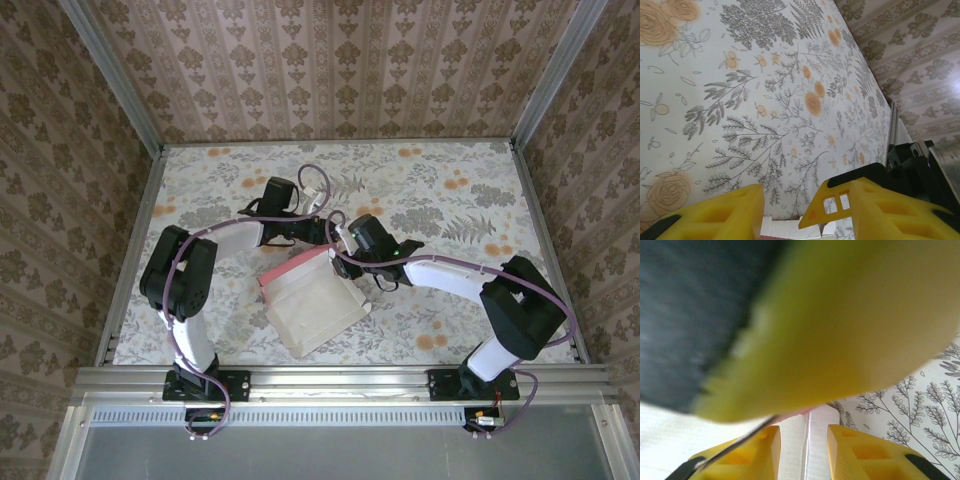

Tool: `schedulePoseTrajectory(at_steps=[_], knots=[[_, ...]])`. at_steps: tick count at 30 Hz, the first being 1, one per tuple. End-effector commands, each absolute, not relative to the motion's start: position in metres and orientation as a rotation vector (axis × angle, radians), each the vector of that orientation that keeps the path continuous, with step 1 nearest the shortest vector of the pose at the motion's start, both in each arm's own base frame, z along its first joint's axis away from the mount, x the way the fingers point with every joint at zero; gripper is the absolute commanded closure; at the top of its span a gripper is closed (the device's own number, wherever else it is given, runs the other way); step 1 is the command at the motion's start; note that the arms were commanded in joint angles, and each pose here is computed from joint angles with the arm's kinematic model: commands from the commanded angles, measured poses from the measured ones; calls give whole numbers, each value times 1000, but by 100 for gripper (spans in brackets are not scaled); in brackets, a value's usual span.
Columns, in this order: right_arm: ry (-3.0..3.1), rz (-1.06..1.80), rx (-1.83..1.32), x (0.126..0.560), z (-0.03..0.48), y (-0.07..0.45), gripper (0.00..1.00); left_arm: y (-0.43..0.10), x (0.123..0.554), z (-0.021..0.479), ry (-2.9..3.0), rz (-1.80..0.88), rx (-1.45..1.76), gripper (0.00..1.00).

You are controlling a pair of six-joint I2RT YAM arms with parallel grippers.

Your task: Fold the paper box

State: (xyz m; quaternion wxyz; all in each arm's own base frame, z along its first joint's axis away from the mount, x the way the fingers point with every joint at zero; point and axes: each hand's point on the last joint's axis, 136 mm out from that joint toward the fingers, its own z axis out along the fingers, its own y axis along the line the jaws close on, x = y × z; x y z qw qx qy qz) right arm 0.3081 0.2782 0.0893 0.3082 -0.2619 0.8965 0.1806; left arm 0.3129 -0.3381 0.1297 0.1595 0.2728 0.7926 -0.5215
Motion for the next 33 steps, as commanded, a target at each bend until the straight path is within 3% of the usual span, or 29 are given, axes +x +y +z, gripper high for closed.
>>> schedulePoseTrajectory(at_steps=[1,20,26,33], knots=[[2314,462,-692,318,99,289,67,-344,308,136,2226,-1559,850,53],[2290,332,-645,333,89,294,68,-354,301,145,2210,-1671,911,59],[2291,235,-599,339,87,290,72,-358,298,149,2208,-1719,927,59],[2299,129,-547,347,84,286,84,-359,299,151,2217,-1712,929,58]])
